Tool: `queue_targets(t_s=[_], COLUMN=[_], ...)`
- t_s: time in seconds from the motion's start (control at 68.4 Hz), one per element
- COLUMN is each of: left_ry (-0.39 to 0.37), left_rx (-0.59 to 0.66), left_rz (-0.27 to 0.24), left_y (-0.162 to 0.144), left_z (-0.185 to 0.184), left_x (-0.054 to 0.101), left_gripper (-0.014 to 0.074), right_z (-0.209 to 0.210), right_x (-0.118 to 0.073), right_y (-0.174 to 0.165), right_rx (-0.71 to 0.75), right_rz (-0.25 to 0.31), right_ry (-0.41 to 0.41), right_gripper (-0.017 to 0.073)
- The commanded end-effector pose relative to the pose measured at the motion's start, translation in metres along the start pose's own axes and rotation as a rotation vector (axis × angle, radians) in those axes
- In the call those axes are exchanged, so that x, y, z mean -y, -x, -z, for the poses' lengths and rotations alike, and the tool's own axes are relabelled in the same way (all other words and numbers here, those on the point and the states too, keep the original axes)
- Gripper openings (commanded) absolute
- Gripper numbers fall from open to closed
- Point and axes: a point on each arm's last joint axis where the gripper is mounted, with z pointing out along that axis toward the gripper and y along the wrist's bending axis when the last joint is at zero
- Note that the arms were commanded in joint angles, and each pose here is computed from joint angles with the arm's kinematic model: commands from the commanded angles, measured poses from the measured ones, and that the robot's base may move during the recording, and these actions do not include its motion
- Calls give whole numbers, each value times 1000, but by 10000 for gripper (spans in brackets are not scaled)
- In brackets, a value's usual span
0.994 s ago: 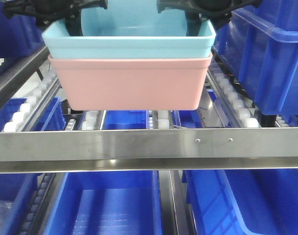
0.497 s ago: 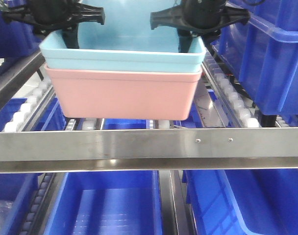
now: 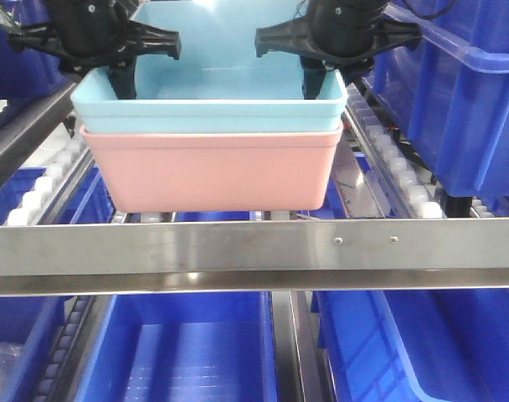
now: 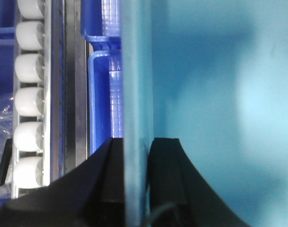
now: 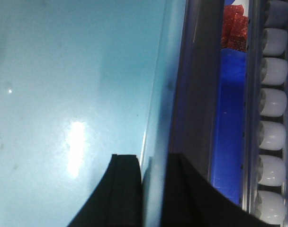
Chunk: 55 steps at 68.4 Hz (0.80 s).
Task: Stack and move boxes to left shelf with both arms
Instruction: 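Open both grippers and raise them out of the light-blue bin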
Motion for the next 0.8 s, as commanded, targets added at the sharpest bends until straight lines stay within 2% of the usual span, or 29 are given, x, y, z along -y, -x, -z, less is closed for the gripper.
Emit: queue_targets(t_s=[0.0, 0.088, 0.161, 0.234, 0.292, 0.453, 0.643, 0.702, 0.789], left_ry=[-74, -79, -79, -79, -76, -65, -68, -66, -56], left_rx=[181, 183, 186, 186, 185, 203, 255, 266, 278], left_rz=[12, 17, 16, 16, 13, -3, -3, 3, 17], left_y=[29, 29, 29, 29, 29, 32, 39, 42, 48], left_z=[35, 35, 35, 35, 35, 40, 63, 73, 91], left_x=[4, 4, 4, 4, 4, 2, -2, -3, -7], left_gripper=[140, 281, 359, 377, 376, 376, 370, 353, 282], right_z=[43, 44, 44, 45, 45, 48, 68, 77, 94], right_x=[-12, -12, -13, -13, -13, -13, -12, -10, -11], right_y=[41, 43, 44, 46, 46, 47, 55, 57, 60], right_rx=[255, 268, 286, 302, 304, 311, 352, 362, 369], right_rz=[35, 35, 35, 35, 35, 34, 28, 24, 21], right_ry=[117, 125, 136, 146, 148, 150, 160, 159, 157], right_gripper=[76, 202, 379, 517, 573, 582, 577, 545, 409])
